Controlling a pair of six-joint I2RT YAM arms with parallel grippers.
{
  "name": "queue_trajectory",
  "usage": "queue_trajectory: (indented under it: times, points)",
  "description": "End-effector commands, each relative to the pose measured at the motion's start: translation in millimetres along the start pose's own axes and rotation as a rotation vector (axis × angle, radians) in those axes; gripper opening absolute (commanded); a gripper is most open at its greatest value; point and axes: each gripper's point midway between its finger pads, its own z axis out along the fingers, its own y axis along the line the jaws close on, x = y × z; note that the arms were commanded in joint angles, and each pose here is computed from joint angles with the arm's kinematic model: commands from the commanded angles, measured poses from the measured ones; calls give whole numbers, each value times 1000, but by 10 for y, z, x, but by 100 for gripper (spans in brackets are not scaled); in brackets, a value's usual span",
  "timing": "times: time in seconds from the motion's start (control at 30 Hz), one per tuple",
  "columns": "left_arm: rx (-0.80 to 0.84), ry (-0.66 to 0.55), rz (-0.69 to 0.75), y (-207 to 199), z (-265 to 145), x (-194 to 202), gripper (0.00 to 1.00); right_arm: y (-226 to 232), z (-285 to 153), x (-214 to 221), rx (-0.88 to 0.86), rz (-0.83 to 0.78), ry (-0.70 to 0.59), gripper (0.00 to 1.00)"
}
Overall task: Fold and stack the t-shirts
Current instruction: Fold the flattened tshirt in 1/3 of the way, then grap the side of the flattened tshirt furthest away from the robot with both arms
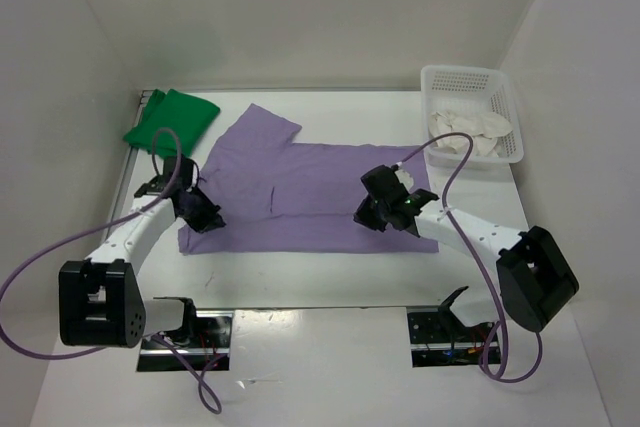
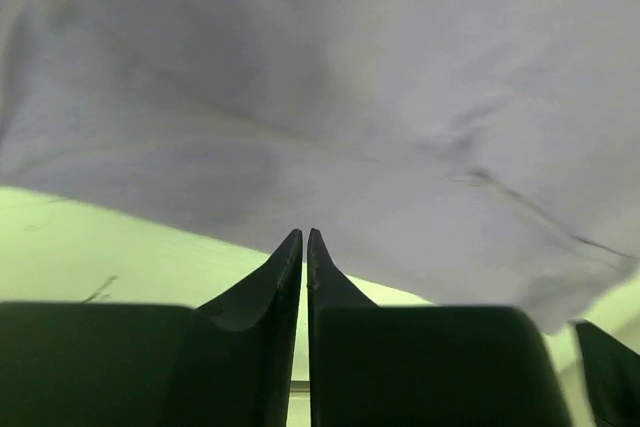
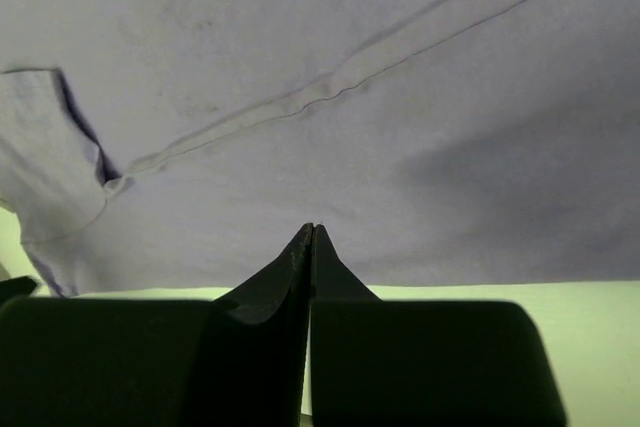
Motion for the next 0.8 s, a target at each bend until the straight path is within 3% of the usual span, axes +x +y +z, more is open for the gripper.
queue_trajectory:
  times: [0.0, 0.07, 0.17, 0.37, 0.43, 0.47, 0.53, 0.67, 0.7, 0.77]
  points:
    - [158, -56, 58, -481, -279, -255, 11, 212, -151, -225, -34, -6, -81, 1]
    - [271, -163, 109, -959, -476, -561, 11, 340, -148, -285, -43, -31, -85, 1]
    - [313, -315, 215, -1480, -576, -938, 8, 509, -93, -378, -52, -36, -87, 1]
    - [310, -540, 386, -2159, -374, -1679, 8, 754, -25, -659, -95, -1, -118, 1]
    - [257, -550, 419, -2209, -98, -1840, 12, 857, -42, -744, -124, 11, -130, 1]
    - [297, -607, 440, -2440, -207, -2012, 15, 896, -48, -744, -141, 12, -127, 1]
    - [224, -609, 493, -2461, 152, -2177, 22, 991, -60, -793, -161, 15, -137, 1]
    - [169, -630, 528, -2667, 483, -2482, 43, 1148, -68, -800, -207, 15, -119, 1]
    - [144, -604, 542, -2646, 743, -2499, 52, 1201, -75, -827, -215, 16, -123, 1]
    - [165, -647, 534, -2873, 657, -2682, 57, 1226, -66, -813, -221, 4, -112, 1]
